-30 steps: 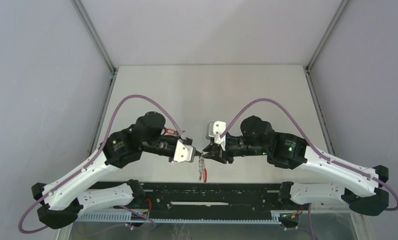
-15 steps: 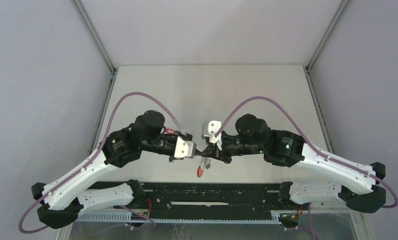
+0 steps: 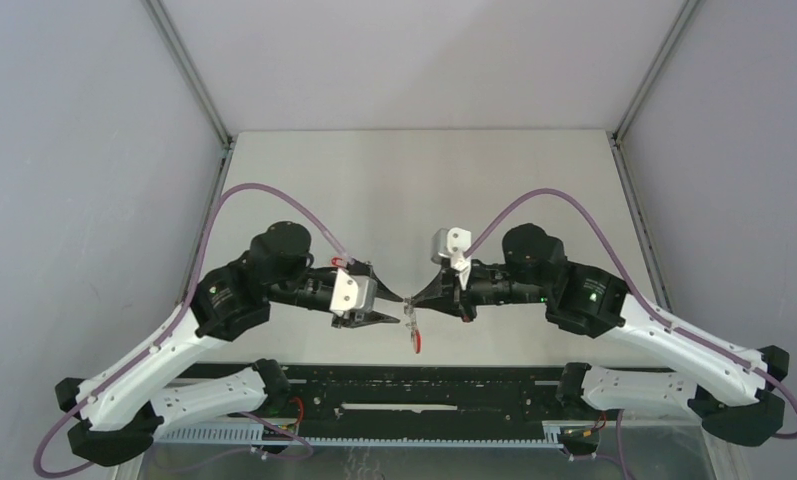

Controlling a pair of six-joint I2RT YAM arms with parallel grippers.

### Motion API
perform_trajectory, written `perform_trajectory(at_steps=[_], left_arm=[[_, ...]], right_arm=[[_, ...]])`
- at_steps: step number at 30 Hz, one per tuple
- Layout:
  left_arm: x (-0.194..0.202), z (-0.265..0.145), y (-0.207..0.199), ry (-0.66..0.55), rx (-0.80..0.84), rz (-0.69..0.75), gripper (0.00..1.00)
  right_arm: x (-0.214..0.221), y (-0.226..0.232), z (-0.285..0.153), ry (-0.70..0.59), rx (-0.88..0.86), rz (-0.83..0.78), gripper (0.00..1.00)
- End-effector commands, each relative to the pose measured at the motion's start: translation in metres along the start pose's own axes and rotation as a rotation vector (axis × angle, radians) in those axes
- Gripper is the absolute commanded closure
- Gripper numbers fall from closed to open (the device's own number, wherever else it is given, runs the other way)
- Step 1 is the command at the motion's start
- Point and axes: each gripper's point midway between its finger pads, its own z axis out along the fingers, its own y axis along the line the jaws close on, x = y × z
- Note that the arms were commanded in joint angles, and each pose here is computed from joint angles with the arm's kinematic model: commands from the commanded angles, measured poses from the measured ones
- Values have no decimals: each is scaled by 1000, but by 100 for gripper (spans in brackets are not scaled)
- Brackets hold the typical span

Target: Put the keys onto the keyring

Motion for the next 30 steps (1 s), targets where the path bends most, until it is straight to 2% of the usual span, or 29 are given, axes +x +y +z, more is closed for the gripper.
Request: perform_trajectory(at_steps=[1,5,13,18,27,30], left_arm=[[-20,-6,-6,-137,6,-48,62],[-22,-4,2,-173,-29,-118,67],[-27,1,3,-227,-29,-205,66],[-31,-2,-1,-260,-25,-189,67],[-36,-4,-10,-276,29,-199,71],[-31,-2,-10,-261,24,-195,77]], right_arm=[[-46,19,-17,-238,-119,5,100],[-52,21,-21,-282,-138,25,100],[-59,25,-18,-349,-180,39,100],[-63,24,-16,-383,-180,40,100],[-59,21,-8,-366,-161,46,100],[-59,22,-8,-366,-158,45,100]])
